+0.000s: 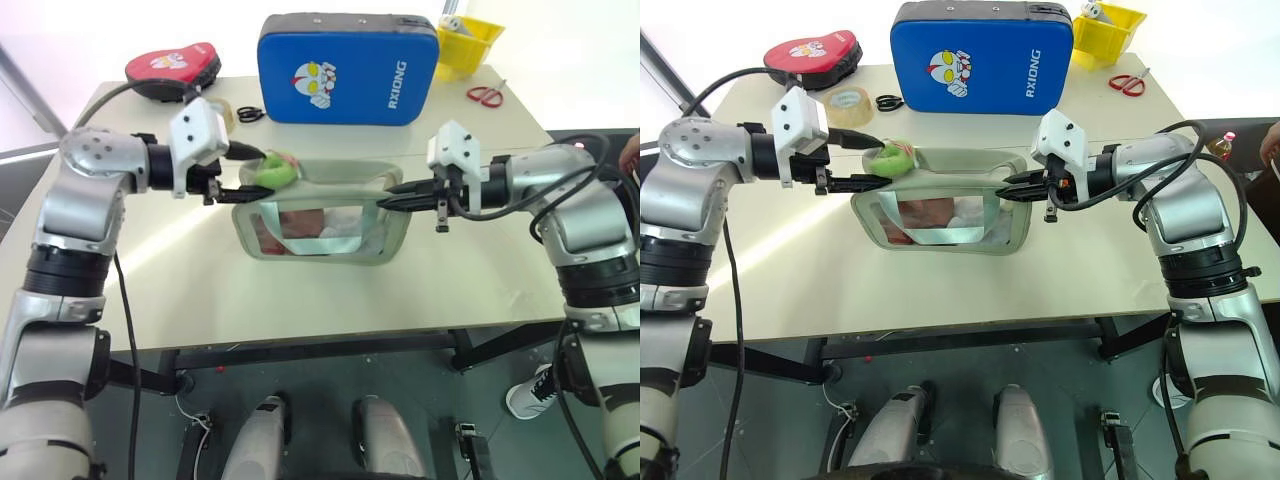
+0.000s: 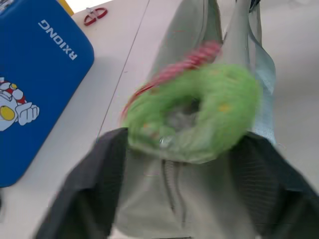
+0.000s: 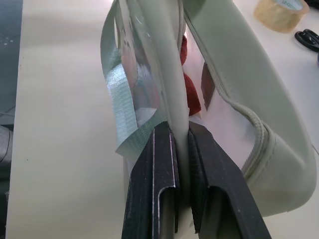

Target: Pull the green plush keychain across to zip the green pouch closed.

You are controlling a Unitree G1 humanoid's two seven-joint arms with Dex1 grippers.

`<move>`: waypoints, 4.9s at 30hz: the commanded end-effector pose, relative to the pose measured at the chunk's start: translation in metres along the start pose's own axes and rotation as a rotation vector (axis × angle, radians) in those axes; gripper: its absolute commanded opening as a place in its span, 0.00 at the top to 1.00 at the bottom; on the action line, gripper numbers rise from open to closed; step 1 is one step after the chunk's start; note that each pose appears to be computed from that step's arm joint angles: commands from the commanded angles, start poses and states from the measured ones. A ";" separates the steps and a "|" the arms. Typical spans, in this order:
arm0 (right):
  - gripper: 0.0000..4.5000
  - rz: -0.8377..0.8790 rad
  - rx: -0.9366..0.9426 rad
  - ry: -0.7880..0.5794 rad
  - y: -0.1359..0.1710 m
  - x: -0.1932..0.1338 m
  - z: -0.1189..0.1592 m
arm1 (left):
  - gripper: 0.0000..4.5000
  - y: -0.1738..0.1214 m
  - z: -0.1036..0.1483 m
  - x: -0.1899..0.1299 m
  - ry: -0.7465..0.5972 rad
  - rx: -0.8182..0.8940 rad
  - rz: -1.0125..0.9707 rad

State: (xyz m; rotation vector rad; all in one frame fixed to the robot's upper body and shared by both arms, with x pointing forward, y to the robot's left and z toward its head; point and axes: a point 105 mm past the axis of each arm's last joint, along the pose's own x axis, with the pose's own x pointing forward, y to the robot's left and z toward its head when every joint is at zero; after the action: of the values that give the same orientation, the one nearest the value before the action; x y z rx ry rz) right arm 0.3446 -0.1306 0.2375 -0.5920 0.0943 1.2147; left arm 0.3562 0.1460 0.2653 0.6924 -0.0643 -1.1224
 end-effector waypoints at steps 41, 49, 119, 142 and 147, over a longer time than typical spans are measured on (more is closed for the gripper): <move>0.81 -0.128 0.026 -0.309 -0.007 0.017 0.095 | 1.00 -0.023 -0.033 -0.026 -0.050 -0.353 0.210; 0.02 -0.138 -0.080 -0.188 -0.006 0.019 0.072 | 1.00 -0.022 -0.033 -0.026 -0.042 -0.341 0.207; 0.99 -0.971 0.259 -0.018 -0.091 -0.070 -0.042 | 1.00 -0.024 -0.040 -0.021 -0.025 -0.350 0.184; 0.43 -0.754 0.673 -0.197 -0.045 -0.013 -0.073 | 1.00 -0.022 -0.039 -0.020 -0.026 -0.332 0.183; 0.00 -0.664 0.532 -0.149 -0.048 -0.041 -0.055 | 1.00 -0.020 -0.038 -0.023 -0.025 -0.325 0.192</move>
State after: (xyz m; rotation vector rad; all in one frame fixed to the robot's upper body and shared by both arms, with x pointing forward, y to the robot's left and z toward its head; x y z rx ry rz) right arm 0.3920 -0.2091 0.1974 0.0060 0.1580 0.4700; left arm 0.3466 0.1730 0.2139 0.3346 0.0913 -0.9519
